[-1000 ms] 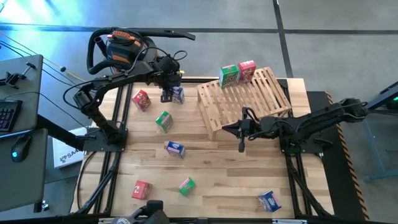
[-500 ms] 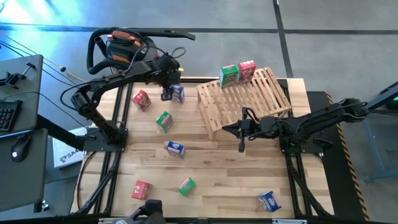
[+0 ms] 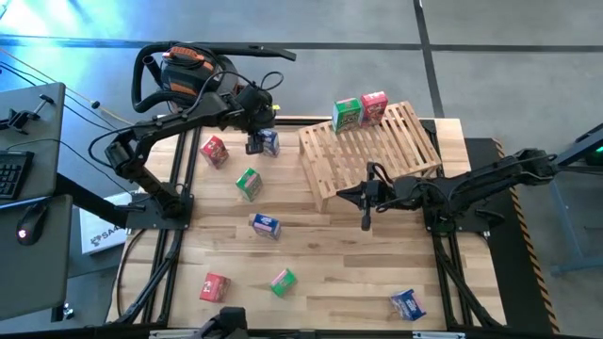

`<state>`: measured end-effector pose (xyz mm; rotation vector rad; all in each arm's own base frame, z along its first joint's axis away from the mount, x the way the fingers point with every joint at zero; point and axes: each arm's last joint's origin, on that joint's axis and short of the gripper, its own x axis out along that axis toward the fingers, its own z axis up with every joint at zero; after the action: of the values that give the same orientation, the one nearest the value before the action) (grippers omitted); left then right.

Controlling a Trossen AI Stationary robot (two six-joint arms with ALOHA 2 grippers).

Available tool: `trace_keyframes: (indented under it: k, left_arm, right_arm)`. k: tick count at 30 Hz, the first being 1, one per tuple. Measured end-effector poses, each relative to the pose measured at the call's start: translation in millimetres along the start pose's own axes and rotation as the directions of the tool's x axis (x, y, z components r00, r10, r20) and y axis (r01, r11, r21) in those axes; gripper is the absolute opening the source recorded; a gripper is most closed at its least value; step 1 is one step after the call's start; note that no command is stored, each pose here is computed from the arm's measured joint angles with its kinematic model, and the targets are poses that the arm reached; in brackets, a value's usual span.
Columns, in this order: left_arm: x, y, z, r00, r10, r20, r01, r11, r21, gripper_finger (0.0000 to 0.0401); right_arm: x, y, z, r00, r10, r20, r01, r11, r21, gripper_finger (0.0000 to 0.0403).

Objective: Stack cereal on shelf
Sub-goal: Put the top blue cereal box on the shelf

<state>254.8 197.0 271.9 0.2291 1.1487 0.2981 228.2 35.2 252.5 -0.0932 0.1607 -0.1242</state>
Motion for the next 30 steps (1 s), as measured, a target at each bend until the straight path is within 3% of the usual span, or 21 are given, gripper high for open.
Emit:
trace_keyframes:
  k: [6, 17, 20, 24, 30]
  left_arm:
    - [0, 0, 1, 1.0, 0.008, 0.005, -0.008, 1.0, 0.004, 0.0276]
    - [0, -1, 5, 0.999, 0.02, 0.027, -0.018, 0.999, -0.049, 0.028]
    - [-1, -1, 9, 0.997, 0.042, 0.061, -0.033, 0.99, -0.137, 0.028]
    - [-2, -1, 15, 0.992, 0.098, 0.084, -0.067, 0.945, -0.319, 0.028]
    - [-2, -3, 15, 0.985, 0.172, 0.013, -0.161, 0.941, -0.299, 0.028]
  right_arm:
    - [0, 0, 0, 1.0, 0.0, 0.0, 0.0, 1.0, 0.002, 0.0]
    - [0, 0, 0, 1.0, 0.0, 0.0, 0.0, 1.0, 0.001, 0.0]
    - [0, 0, 0, 1.0, 0.0, 0.0, 0.0, 1.0, -0.001, 0.0]
    - [0, 0, 0, 1.0, -0.001, 0.0, 0.001, 1.0, 0.0, 0.0]
    - [0, -1, 0, 1.0, -0.004, 0.0, 0.004, 1.0, 0.0, 0.0]
